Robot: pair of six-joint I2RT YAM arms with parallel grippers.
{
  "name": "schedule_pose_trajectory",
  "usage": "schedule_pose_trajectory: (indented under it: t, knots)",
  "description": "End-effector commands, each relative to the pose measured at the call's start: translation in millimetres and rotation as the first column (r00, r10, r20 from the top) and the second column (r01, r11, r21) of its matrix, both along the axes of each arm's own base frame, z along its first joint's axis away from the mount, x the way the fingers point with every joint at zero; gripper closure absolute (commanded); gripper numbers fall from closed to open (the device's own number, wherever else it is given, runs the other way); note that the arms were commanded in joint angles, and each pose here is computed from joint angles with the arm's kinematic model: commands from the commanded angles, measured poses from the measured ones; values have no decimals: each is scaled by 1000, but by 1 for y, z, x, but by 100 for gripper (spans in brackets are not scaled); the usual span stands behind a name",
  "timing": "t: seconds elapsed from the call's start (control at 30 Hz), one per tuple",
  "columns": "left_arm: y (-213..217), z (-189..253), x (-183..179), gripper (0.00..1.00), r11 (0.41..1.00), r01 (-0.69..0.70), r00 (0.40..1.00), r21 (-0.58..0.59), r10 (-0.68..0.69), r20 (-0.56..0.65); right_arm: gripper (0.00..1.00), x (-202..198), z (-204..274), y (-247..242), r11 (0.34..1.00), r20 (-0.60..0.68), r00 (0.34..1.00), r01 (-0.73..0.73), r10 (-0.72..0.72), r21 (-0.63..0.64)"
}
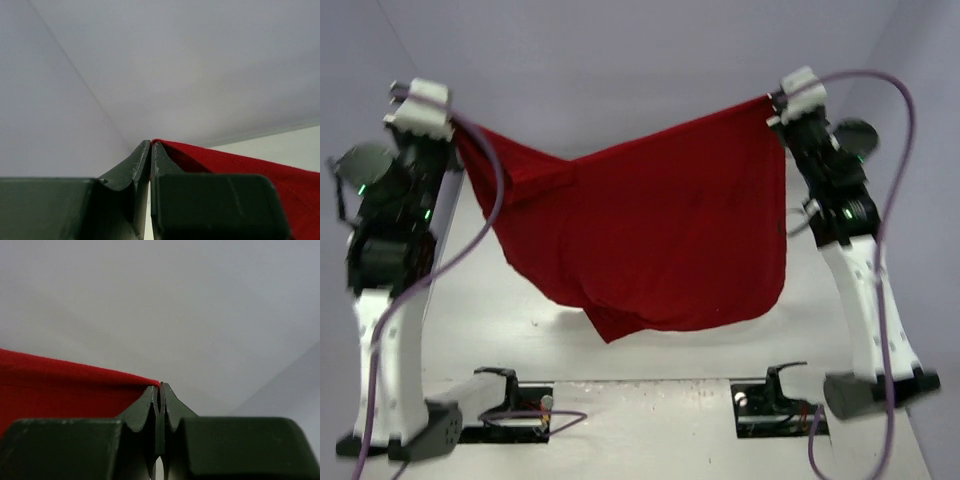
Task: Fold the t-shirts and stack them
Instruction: Flatten out the tshirt
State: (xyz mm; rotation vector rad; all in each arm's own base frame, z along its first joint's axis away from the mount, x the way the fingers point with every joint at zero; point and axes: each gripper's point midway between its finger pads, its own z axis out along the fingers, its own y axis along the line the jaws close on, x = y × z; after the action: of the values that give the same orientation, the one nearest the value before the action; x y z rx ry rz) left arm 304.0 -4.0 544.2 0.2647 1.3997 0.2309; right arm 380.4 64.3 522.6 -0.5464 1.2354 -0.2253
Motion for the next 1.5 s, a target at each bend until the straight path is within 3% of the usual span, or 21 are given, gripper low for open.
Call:
schedule_pose_trajectory:
  t: [0.0, 0.17, 0.2, 0.3, 0.33, 0.4, 0.53, 0.67, 0.77, 0.87, 0.93, 1.1, 1.17, 1.47]
  knots:
    - [-13, -37, 88, 100, 998, 32, 997, -60, -36, -70, 100, 78, -23, -6, 997, 29, 998, 49, -50, 61]
    - [-19, -84, 188, 100, 996, 23, 986, -83, -36, -163, 100, 165, -44, -11, 984, -18, 998, 59, -57, 167]
    - [-19, -71, 198, 100, 997, 18, 991, -78, -28, -133, 100, 182, -54, -11, 983, -36, 998, 64, -59, 175]
    - [-14, -47, 233, 100, 997, -11, 997, -76, 5, -78, 100, 204, -27, -12, 974, 28, 997, 65, -73, 218]
    - [-15, -56, 248, 100, 997, -14, 995, -76, 7, -99, 100, 202, -2, -13, 969, 80, 994, 56, -77, 239]
    - [-12, 2, 242, 100, 995, -16, 999, -98, 19, 35, 100, 209, 9, -14, 966, 110, 990, 55, -85, 254]
    - [-9, 41, 245, 100, 992, -20, 986, -123, 40, 159, 100, 192, 66, -21, 958, 235, 966, 36, -107, 286]
    - [3, 110, 200, 100, 987, -30, 926, -160, 88, 368, 100, 159, 115, -26, 949, 349, 930, -3, -114, 316]
    - [13, 123, 187, 100, 983, -16, 901, -184, 94, 424, 100, 134, 139, -29, 943, 439, 891, -39, -116, 330]
    - [14, 124, 186, 100, 985, -19, 904, -174, 91, 419, 100, 133, 136, -22, 946, 437, 896, -66, -84, 318]
    - [16, 118, 191, 100, 986, -26, 910, -167, 93, 405, 100, 140, 125, -21, 948, 415, 906, -57, -83, 314]
    - [14, 56, 221, 100, 989, -43, 966, -142, 77, 247, 100, 166, 73, -20, 951, 306, 950, -39, -60, 308]
    - [11, 53, 220, 100, 991, -28, 965, -133, 61, 255, 100, 176, 43, -13, 958, 247, 969, -49, -24, 282]
    - [3, -62, 236, 100, 999, -4, 999, -32, 5, 47, 100, 190, -61, -9, 977, 45, 998, -44, 35, 207]
